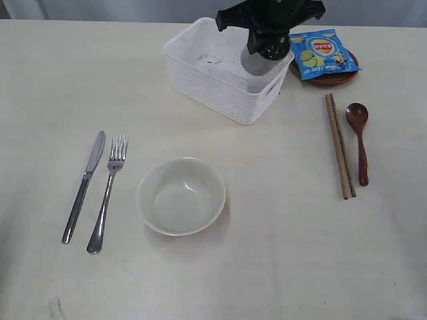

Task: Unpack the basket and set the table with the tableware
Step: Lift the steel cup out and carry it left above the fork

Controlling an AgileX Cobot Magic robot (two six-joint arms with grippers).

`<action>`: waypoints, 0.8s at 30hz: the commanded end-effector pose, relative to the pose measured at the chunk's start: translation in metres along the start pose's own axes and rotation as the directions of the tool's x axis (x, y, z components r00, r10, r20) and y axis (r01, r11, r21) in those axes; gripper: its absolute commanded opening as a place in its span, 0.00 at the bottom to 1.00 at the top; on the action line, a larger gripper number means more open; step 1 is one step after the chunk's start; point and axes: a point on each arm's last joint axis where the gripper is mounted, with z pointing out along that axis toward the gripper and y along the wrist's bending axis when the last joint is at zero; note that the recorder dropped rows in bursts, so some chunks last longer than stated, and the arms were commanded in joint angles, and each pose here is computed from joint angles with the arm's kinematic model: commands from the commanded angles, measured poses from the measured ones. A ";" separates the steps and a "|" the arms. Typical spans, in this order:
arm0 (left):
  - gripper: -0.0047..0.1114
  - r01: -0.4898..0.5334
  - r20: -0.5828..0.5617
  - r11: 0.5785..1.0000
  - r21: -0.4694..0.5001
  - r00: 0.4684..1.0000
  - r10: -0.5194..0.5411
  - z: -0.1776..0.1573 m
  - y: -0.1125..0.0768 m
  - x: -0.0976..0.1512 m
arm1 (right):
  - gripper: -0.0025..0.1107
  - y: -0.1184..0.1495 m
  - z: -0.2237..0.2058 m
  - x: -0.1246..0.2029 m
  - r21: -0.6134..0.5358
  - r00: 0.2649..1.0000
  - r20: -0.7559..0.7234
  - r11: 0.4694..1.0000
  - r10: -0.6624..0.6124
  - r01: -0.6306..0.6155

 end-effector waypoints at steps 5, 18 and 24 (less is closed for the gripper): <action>0.04 0.003 0.000 1.000 0.006 1.000 -0.003 0.000 0.000 0.001 | 0.02 0.094 -0.051 0.008 -0.144 0.963 0.132 0.957 -0.234 0.252; 0.04 0.003 0.000 1.000 0.006 1.000 -0.003 0.000 0.000 0.001 | 0.02 0.228 -0.002 -0.002 -0.052 0.886 0.095 0.887 -0.453 0.459; 0.04 0.003 0.000 1.000 0.006 1.000 -0.003 0.000 0.000 0.001 | 0.02 0.216 0.029 -0.003 -0.046 0.900 0.036 0.899 -0.434 0.435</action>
